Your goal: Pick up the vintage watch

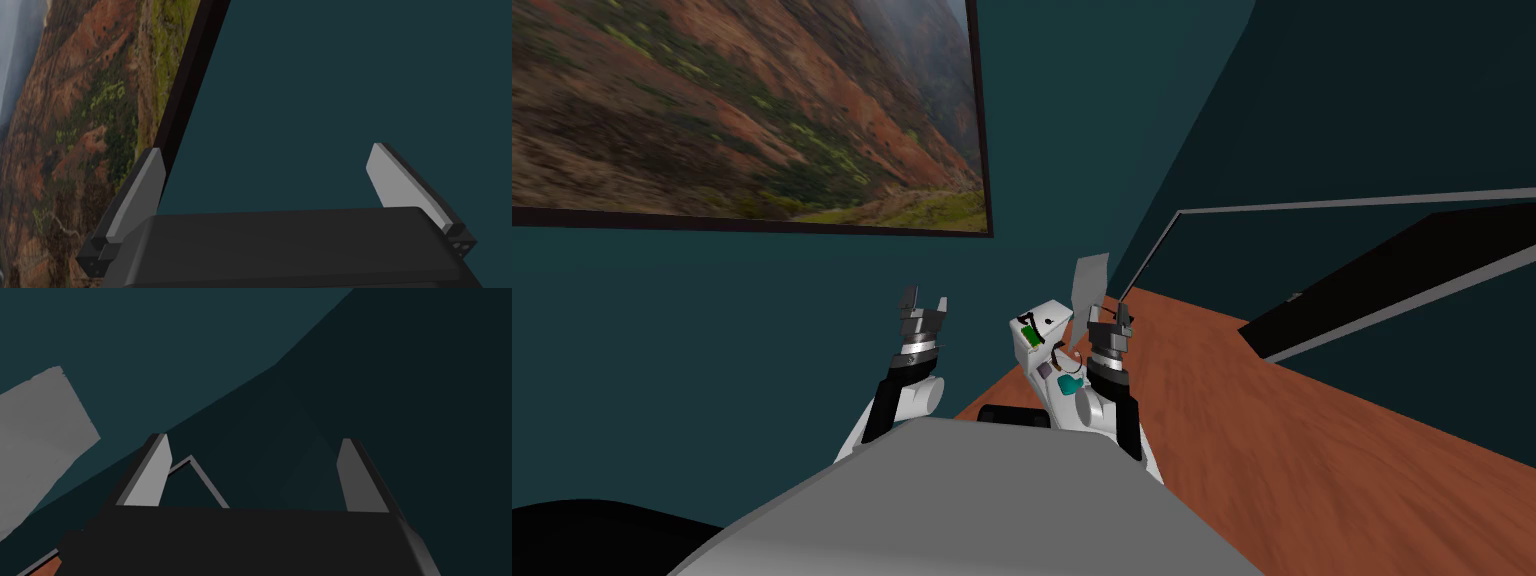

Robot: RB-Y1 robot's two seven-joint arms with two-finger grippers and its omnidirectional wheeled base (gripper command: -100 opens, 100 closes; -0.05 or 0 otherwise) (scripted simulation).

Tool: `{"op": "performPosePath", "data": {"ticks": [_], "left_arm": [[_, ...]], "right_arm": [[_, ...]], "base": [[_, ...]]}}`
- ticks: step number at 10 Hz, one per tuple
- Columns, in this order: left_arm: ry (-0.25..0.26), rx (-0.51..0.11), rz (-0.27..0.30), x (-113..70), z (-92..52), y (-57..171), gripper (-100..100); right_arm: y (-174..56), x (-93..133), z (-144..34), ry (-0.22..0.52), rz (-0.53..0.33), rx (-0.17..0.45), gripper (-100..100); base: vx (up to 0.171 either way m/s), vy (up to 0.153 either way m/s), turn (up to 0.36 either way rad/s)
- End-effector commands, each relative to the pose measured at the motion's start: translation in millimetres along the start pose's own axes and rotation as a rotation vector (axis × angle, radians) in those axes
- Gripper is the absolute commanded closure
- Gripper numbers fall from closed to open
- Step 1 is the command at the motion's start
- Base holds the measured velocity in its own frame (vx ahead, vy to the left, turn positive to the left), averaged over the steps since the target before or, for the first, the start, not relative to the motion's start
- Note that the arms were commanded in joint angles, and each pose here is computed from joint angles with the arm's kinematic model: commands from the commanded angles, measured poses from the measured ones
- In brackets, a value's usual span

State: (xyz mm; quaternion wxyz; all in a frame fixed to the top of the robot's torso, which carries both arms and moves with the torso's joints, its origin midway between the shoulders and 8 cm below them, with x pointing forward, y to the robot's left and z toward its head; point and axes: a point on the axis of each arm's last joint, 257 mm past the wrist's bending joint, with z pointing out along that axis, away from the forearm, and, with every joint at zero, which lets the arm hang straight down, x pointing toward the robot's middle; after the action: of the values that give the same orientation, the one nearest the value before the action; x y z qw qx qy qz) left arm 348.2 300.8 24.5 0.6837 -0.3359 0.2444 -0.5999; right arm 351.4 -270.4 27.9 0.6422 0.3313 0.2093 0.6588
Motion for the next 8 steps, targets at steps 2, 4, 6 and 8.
{"op": "performPosePath", "data": {"ticks": [2,4,6,8], "left_arm": [[0.000,0.000,0.000,0.0,0.0,0,0],[0.000,0.000,0.000,0.0,0.0,0,0],[0.000,0.000,0.000,0.0,0.0,0,0],[0.000,0.000,0.000,0.0,0.0,0,0]], "right_arm": [[-14,13,-4.9,0.080,-0.039,0.039,-100],[-33,28,-13.5,0.158,-0.081,0.084,-100],[-46,37,-20.7,0.221,-0.115,0.114,-100],[-59,45,-29.5,0.280,-0.149,0.144,-100]], "base": [[0.000,-0.009,0.004],[-0.002,-0.002,0.007],[-0.002,-0.002,0.007],[-0.007,-0.007,0.024]]}}
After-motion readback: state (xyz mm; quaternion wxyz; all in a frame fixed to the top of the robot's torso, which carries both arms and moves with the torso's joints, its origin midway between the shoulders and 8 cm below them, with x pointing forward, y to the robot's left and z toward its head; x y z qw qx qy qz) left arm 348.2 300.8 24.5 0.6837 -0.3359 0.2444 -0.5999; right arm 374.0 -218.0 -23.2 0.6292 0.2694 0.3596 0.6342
